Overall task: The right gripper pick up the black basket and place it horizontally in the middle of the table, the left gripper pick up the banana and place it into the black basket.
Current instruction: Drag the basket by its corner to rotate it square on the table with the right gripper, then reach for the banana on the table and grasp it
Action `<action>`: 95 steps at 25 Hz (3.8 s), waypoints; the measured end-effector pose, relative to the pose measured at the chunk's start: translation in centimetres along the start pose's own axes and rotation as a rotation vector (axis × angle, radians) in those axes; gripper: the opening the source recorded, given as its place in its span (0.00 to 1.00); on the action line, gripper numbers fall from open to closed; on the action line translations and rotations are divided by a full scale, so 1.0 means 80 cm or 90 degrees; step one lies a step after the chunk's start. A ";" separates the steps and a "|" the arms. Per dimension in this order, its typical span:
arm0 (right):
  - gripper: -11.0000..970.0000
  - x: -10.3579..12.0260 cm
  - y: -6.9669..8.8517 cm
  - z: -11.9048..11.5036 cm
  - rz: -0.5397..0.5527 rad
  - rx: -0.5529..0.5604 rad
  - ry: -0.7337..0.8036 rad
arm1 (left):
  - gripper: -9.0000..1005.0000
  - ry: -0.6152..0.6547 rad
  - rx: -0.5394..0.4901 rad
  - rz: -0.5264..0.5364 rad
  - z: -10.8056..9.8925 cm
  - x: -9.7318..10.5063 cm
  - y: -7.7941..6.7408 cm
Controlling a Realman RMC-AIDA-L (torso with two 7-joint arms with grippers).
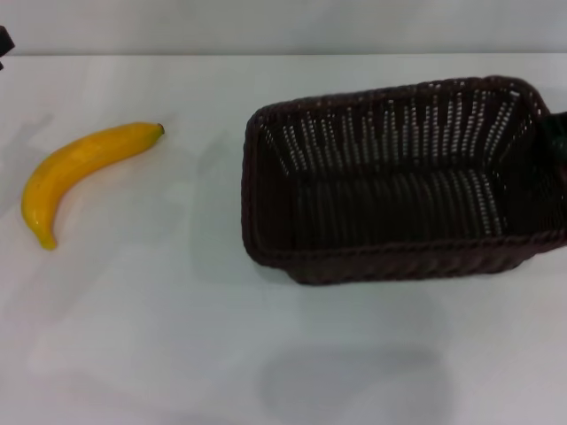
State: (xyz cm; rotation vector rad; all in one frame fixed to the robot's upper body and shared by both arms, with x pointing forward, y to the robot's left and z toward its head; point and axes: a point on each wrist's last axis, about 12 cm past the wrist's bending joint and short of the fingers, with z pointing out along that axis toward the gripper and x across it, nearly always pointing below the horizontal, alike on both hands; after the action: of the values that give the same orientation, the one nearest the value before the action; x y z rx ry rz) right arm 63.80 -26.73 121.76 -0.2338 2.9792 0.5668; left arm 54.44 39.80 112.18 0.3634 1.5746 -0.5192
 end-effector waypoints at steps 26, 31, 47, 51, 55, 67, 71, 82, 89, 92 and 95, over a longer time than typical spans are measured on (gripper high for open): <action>0.18 0.021 0.016 0.022 -0.054 0.000 0.020 | 0.87 -0.005 0.005 -0.017 0.000 0.003 -0.006; 0.38 0.028 0.013 0.024 -0.046 0.008 0.020 | 0.87 -0.007 0.003 -0.021 -0.002 0.004 -0.007; 0.38 0.026 0.000 -0.014 -0.083 0.017 -0.026 | 0.87 -0.032 -0.032 -0.040 -0.038 0.003 -0.006; 0.38 0.030 -0.007 -0.029 -0.104 -0.012 -0.042 | 0.87 -0.046 -0.051 -0.064 -0.050 0.003 -0.004; 0.38 0.041 -0.016 -0.050 -0.138 -0.029 -0.072 | 0.87 -0.045 -0.055 -0.105 -0.056 0.004 -0.003; 0.38 0.094 -0.120 -0.093 -0.262 0.000 -0.445 | 0.87 0.128 -0.046 -0.231 -0.043 -0.036 0.016; 0.38 0.123 -0.142 -0.066 -0.350 0.035 -0.600 | 0.87 0.222 -0.054 -0.264 -0.029 -0.054 0.024; 0.43 0.163 -0.185 0.009 -0.347 0.066 -0.886 | 0.87 0.515 -0.126 -0.206 0.020 -0.101 0.034; 0.62 0.172 -0.188 0.043 -0.304 0.084 -0.947 | 0.87 0.650 -0.105 -0.088 0.073 -0.102 0.021; 0.74 0.179 -0.193 0.050 -0.271 0.083 -0.952 | 0.87 0.650 -0.093 -0.050 0.088 -0.098 0.020; 0.87 0.189 -0.200 0.054 -0.231 0.086 -0.964 | 0.87 0.637 -0.080 -0.033 0.098 -0.088 0.019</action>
State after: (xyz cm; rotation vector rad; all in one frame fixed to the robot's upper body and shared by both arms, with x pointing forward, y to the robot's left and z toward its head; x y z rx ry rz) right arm 51.94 -41.82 110.14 -0.1858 1.4468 0.2569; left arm 62.41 37.45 118.82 0.5270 2.5716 -0.2684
